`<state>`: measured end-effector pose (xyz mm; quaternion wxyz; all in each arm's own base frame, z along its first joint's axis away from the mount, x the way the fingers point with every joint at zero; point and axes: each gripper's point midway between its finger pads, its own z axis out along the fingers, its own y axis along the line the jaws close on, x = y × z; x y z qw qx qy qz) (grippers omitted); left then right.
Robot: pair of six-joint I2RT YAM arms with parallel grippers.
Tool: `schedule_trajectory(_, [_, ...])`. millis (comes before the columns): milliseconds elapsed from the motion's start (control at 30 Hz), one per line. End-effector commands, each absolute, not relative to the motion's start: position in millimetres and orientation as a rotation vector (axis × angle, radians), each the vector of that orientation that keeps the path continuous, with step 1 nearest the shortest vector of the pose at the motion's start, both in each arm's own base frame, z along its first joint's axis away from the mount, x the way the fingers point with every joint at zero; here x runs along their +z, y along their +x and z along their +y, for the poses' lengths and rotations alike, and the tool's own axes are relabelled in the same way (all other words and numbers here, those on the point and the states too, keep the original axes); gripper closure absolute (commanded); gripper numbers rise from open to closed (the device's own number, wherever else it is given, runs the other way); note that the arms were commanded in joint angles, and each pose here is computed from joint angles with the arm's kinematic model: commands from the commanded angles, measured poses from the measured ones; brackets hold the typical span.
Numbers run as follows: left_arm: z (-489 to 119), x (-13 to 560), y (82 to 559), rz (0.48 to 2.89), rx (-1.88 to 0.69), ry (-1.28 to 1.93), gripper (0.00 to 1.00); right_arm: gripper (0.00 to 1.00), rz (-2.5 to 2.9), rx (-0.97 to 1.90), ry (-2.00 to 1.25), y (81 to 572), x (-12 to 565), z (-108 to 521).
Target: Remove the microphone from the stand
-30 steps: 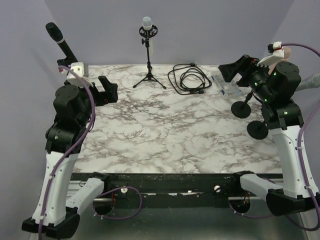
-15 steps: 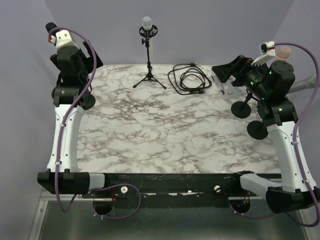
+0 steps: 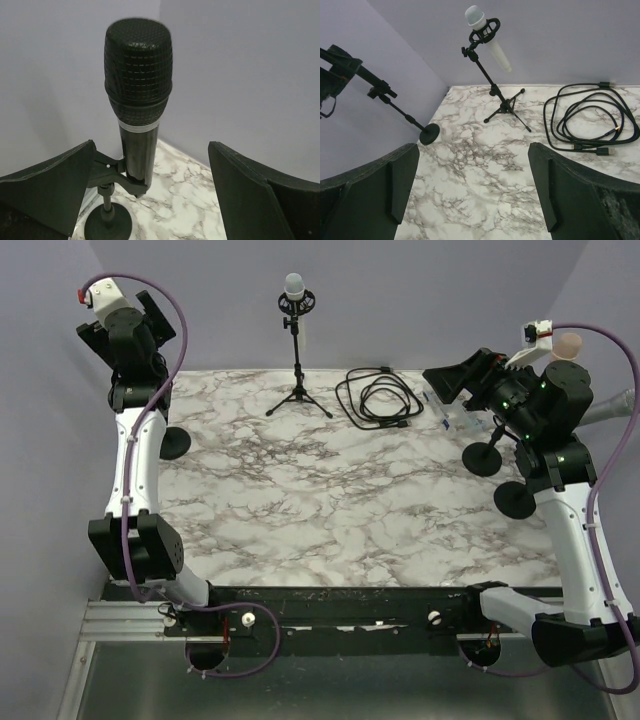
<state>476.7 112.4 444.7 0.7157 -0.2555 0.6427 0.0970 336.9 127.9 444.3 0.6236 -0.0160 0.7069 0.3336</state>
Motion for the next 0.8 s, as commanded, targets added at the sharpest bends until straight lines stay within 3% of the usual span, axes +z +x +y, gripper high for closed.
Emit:
schedule_trajectory(0, [137.3,459.9,494.0,1.327,0.323,-0.565,0.01,0.00,1.564,0.782,-0.099,327.3,465.6,133.2])
schedule_trajectory(533, [164.3,420.4,532.1,1.292,0.433,-0.617,0.03,0.00,1.554,0.781,-0.125,327.9,466.2,135.0])
schedule_trajectory(600, [168.2,418.1,529.5,1.284,0.450,-0.636,0.09,0.00,1.554,0.788,-0.128,328.1,466.0,136.3])
schedule_trajectory(700, [167.4,420.4,524.5,1.270,0.461,-0.619,0.28,0.00,1.558,0.792,-0.128,330.0,463.4,137.1])
schedule_trajectory(767, [164.0,424.1,520.3,1.256,0.460,-0.587,0.35,0.00,1.559,0.797,-0.128,330.7,462.9,137.7])
